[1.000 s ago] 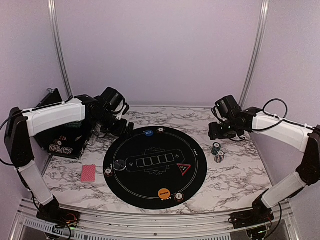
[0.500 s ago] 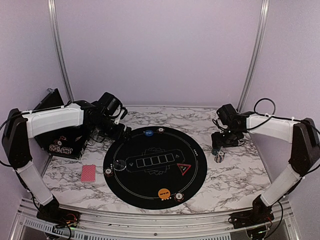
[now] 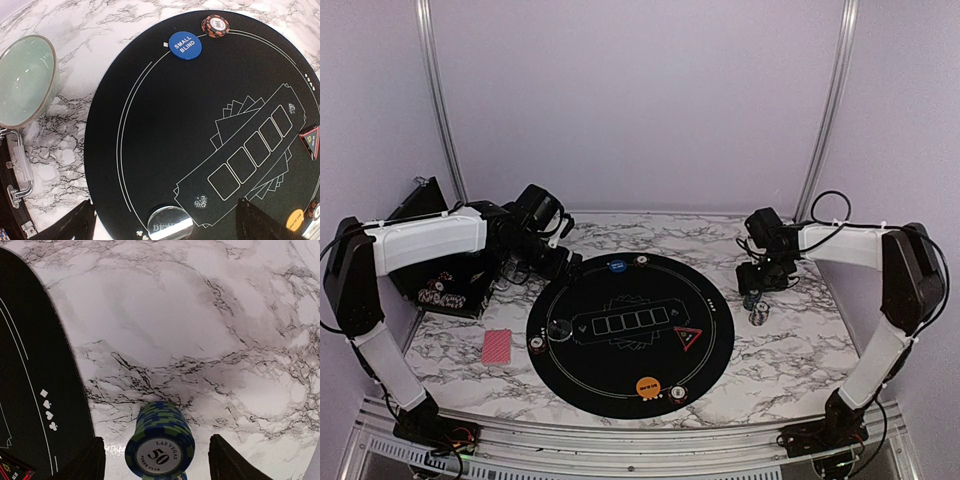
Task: Distribute texas hold em gaming equipment
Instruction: Pick up the pile of poker chips from the pile of poker chips.
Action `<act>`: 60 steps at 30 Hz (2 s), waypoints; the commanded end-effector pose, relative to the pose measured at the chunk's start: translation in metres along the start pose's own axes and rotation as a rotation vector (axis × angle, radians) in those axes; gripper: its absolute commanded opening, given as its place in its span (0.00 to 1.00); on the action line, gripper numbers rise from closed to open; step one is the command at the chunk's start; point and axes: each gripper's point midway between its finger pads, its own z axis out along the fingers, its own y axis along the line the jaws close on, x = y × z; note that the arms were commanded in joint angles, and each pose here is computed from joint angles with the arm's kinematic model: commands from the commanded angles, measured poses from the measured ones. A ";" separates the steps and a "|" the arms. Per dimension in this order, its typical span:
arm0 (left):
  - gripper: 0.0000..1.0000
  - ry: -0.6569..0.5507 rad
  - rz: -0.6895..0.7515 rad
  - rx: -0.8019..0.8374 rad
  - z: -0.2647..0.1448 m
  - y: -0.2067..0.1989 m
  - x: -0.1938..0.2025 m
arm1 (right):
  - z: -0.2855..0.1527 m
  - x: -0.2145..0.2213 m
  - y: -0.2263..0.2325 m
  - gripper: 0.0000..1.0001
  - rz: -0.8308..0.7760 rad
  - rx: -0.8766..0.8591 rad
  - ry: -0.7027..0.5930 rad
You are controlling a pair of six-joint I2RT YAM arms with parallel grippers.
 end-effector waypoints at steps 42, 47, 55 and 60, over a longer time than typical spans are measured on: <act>0.99 -0.016 -0.001 0.005 -0.005 0.004 -0.002 | 0.015 -0.003 -0.006 0.50 0.035 0.005 0.018; 0.99 -0.019 0.000 0.005 -0.005 0.004 -0.003 | 0.016 -0.003 -0.006 0.49 0.034 0.005 0.020; 0.99 -0.017 0.000 0.007 -0.004 0.004 -0.002 | 0.015 -0.002 -0.006 0.45 0.036 0.005 0.020; 0.99 -0.016 0.000 0.007 -0.004 0.004 -0.002 | 0.016 -0.001 -0.006 0.45 0.036 0.004 0.023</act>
